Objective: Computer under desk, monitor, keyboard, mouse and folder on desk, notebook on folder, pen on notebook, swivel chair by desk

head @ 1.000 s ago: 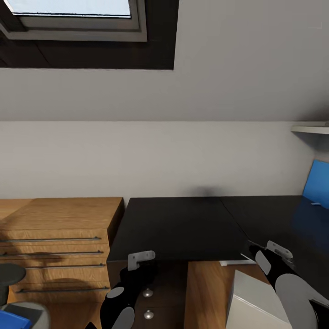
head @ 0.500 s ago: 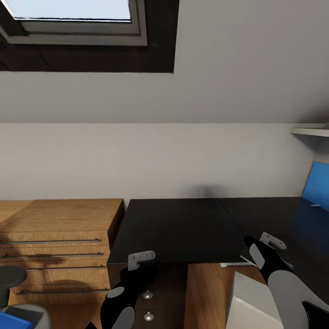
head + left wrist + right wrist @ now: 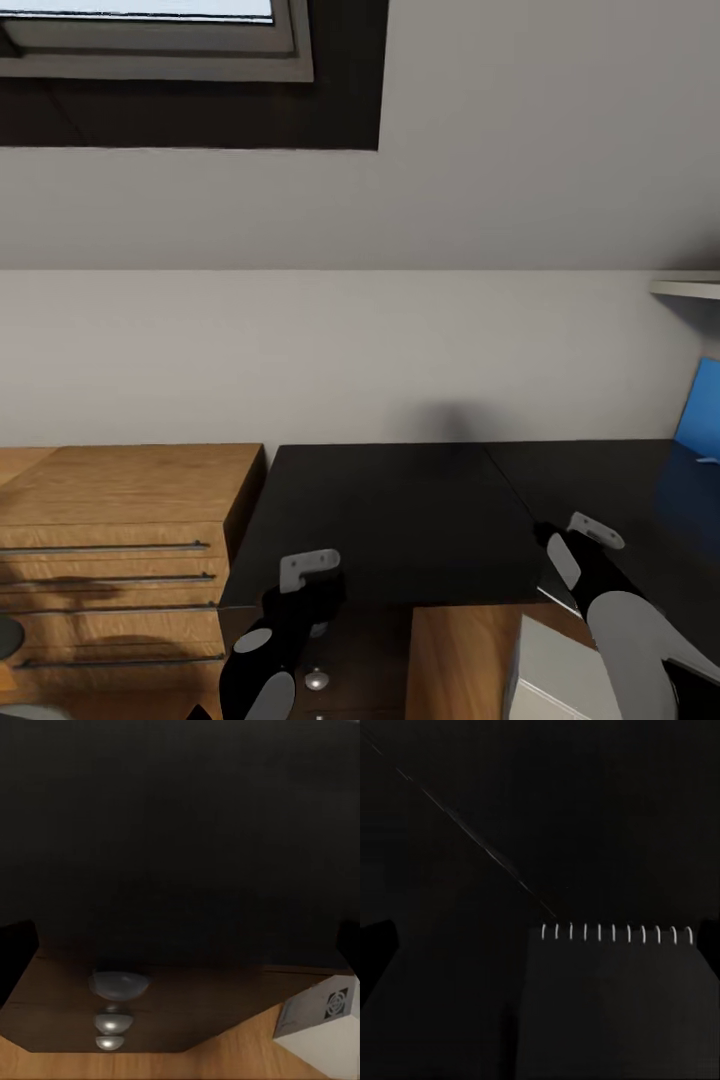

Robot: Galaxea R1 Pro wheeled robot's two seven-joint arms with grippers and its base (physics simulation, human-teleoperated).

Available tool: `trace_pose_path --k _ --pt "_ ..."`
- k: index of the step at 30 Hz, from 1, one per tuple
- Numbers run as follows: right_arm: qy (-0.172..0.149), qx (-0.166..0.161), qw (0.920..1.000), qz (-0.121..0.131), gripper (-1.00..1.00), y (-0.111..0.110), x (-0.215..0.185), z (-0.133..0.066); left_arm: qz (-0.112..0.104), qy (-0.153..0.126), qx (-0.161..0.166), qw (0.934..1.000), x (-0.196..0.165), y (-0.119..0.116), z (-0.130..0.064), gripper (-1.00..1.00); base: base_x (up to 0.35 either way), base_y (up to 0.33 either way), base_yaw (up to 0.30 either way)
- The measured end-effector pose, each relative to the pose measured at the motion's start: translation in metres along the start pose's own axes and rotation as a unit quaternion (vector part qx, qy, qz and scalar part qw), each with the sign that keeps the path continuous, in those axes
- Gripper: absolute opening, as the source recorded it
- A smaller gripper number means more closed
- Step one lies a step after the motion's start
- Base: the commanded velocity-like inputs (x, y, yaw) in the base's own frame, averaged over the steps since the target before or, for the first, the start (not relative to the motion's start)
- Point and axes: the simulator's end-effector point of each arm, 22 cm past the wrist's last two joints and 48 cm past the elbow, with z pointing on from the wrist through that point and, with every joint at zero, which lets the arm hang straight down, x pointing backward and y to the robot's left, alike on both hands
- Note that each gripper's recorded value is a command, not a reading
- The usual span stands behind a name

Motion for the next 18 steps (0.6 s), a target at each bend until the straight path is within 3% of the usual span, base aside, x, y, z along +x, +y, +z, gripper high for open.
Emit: trace_pose_path --k 5,8,12,18 --pt "-0.017 0.004 0.9999 0.002 1.0 -0.003 -0.006 0.001 0.0 0.0 0.0 1.0 0.0 0.0 0.0 1.0 0.046 -0.018 0.0" --pt "-0.038 0.026 0.9989 -0.011 1.0 -0.031 -0.025 0.006 0.0 0.001 0.001 1.0 0.0 -0.001 0.0 1.0 0.003 -0.001 0.0" --pt "-0.052 0.056 0.9944 -0.072 1.0 -0.059 -0.036 0.01 0.0 0.001 0.001 1.0 0.001 -0.001 0.0 1.0 0.003 0.0 0.0" --pt "-0.056 0.067 0.9919 -0.093 1.0 -0.069 -0.039 0.011 0.001 0.0 0.002 1.0 0.0 -0.002 -0.001 1.0 0.178 0.0 0.0"
